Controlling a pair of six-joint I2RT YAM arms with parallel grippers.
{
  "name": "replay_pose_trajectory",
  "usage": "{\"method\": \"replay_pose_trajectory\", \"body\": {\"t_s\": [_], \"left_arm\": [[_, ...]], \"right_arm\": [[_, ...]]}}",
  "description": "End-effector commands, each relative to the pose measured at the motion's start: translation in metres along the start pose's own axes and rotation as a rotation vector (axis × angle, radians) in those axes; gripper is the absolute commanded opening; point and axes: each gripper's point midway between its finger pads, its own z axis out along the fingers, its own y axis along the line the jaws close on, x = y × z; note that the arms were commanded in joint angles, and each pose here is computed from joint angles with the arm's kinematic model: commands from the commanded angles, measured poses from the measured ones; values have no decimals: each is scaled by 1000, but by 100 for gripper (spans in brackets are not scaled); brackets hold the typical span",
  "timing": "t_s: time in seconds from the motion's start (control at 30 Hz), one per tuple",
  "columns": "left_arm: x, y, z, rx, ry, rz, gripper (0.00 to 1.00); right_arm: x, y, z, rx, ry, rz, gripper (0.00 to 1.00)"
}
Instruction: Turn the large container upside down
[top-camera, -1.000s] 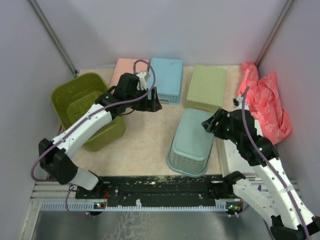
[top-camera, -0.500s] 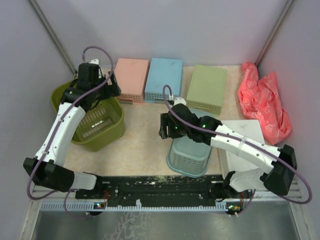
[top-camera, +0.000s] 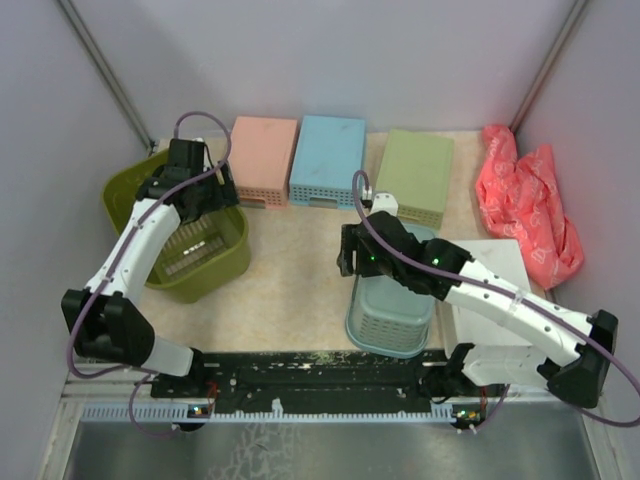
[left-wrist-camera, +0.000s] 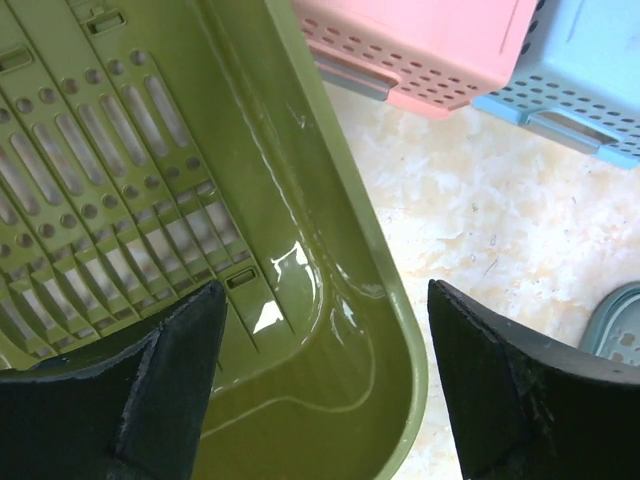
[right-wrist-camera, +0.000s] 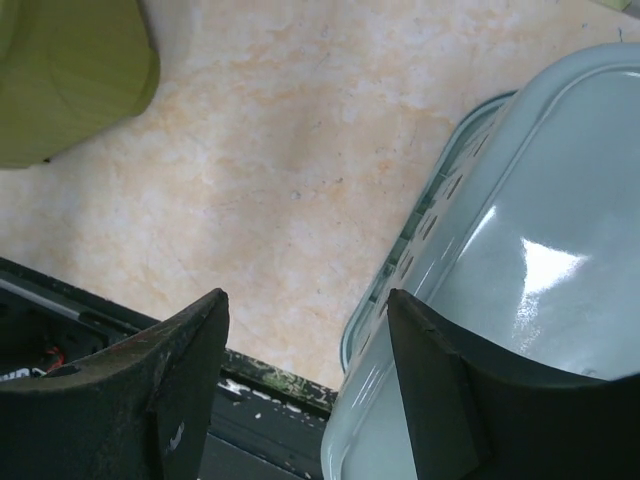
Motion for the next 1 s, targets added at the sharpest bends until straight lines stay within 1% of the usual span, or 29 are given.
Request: {"method": "replay_pose_trajectory", "body": {"t_s": [0.0,0.13,0.23,0.3,0.4,0.53,0.63,0.73,0.8,0.83,0.97], "left_arm": [[-21,-16,1,59,-85,-9,86],[-18,-13,25,5,-64,-4,84],[-17,-5,42,-55,-54,-7,80],[-17,0,48,-93,-50,-6,71],[-14,2,53,-104,-38,2,54],[-8,6,50,-118,-19,-1,33],[-11,9,36,-125,-42,-3,20],[-20,13,13,-132,-88,-8,13],[-27,17,-8,-138,-127,-11,2],[-32,19,-19,-144,-151,-16,0],[-55,29,-69,-163,-288,-34,0]], "right_arm": [[-28,10,-15,-68,-130,39,65],[-27,9,-14,-62,-127,36,65],[-22,8,-12,-55,-109,40,65],[-19,6,-12,-55,-101,51,65],[-14,4,-13,-61,-101,69,65],[-15,1,-17,-58,-116,77,65],[-18,-3,-19,-42,-125,76,66],[-19,-5,-20,-35,-131,74,66],[-19,-6,-21,-32,-133,75,66],[-19,-6,-20,-32,-133,75,66],[-17,-5,-18,-36,-131,75,66]]}}
